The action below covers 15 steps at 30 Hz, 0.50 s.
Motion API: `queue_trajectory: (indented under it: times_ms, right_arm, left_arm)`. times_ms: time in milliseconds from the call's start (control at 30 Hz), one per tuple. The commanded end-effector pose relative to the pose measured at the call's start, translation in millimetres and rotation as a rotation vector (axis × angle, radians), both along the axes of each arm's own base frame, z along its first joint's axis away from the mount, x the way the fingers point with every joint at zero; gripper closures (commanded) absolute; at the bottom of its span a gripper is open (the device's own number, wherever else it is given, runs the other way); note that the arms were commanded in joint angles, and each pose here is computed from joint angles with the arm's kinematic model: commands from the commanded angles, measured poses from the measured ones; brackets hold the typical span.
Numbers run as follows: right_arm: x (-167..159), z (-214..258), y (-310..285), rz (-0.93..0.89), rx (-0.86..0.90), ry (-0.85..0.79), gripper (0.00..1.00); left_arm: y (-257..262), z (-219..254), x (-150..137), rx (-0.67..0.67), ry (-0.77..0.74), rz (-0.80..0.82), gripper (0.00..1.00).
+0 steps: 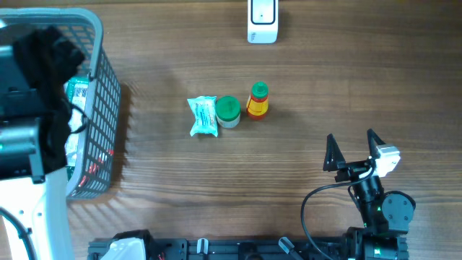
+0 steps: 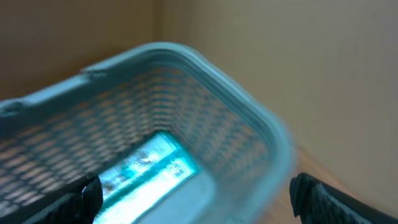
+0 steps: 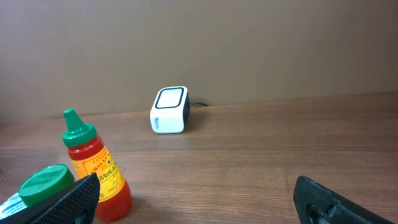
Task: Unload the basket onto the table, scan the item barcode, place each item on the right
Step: 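Reach the left gripper into the basket and grasp the orange packet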
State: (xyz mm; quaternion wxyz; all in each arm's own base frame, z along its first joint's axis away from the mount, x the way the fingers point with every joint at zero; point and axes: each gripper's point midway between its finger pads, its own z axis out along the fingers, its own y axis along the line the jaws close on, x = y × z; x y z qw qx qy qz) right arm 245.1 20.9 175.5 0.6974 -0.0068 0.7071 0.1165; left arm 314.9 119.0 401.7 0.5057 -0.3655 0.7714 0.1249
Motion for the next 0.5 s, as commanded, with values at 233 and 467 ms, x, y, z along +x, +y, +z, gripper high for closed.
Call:
queue_trajectory:
  times_ms: [233,467]
  right_arm:
    - [0.2,0.7,-2.2,-0.012,0.001,-0.004,0.0]
    - [0.2,0.7,-2.2,-0.012,0.001,-0.004,0.0]
  left_arm:
    - [102.7,-108.8,-69.5,-0.309,0.306,0.484,0.0]
    - [131.9,-188.7,-94.2,-0.475,0.515,0.606,0.0]
